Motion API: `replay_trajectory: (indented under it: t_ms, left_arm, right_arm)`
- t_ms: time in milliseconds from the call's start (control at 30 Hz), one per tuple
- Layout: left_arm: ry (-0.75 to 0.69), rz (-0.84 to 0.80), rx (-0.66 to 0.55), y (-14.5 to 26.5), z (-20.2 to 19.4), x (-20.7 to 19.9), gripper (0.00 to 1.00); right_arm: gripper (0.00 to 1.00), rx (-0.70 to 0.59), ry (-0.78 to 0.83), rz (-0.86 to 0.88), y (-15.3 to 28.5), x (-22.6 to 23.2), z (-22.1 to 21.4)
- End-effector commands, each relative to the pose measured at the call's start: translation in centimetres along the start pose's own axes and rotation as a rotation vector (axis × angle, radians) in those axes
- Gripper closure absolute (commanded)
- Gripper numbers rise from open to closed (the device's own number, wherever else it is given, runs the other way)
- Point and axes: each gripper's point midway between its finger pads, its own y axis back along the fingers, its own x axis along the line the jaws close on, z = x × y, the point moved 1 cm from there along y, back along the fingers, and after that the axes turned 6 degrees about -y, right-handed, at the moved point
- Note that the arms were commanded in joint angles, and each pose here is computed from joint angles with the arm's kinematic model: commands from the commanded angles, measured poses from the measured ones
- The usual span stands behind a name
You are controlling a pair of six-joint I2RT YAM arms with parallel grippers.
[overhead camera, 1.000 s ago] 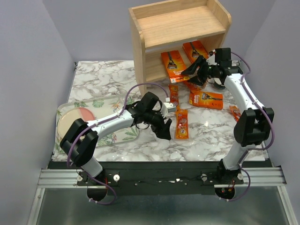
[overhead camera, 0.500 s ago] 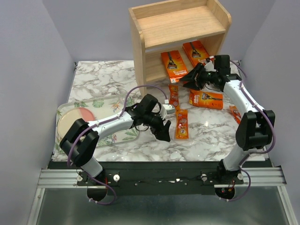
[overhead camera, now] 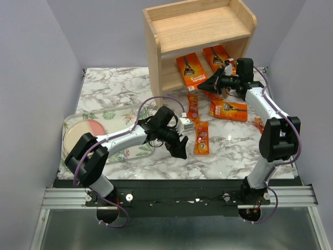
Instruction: Place and organize the shaving razors onto the shelf
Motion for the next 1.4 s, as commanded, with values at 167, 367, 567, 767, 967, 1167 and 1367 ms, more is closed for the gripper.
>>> replay_trajectory:
  t_ms: [167,367,567,767,967,1167,1367]
  left_arm:
    - [-0.03,0.01,-0.008,0.2,0.7,0.0,0.19]
    - [-0.029,0.015,-0.003,0.1,0.7,0.2,0.19]
    - [-0.028,0.014,-0.001,-0.2,0.9,0.4,0.19]
    - [-0.03,0.009,0.0,-0.5,1.4,0.5,0.19]
    - [-0.036,0.005,0.007,-0.6,1.4,0.3,0.19]
    - [-0.034,0.008,0.017,-0.7,1.0,0.2,0.19]
    - [-0.037,0.011,0.018,-0.7,1.0,0.3,0.19]
  right_arm:
    - [0.99,0.003,-0.014,0.036,-0.5,0.9,1.3]
    - [0.99,-0.031,-0.042,0.008,-0.3,0.3,2.7]
    - [0.99,-0.068,-0.1,-0.053,0.6,0.0,2.2]
    - [0.99,-0.101,-0.122,-0.104,1.2,-0.7,2.2]
    - [1.0,-0.105,-0.116,-0.102,0.5,-1.2,3.3]
    - [0.99,-0.114,-0.107,-0.105,-0.5,-1.5,4.7]
    - [0.93,-0.124,-0.077,-0.095,-0.9,-1.1,5.7]
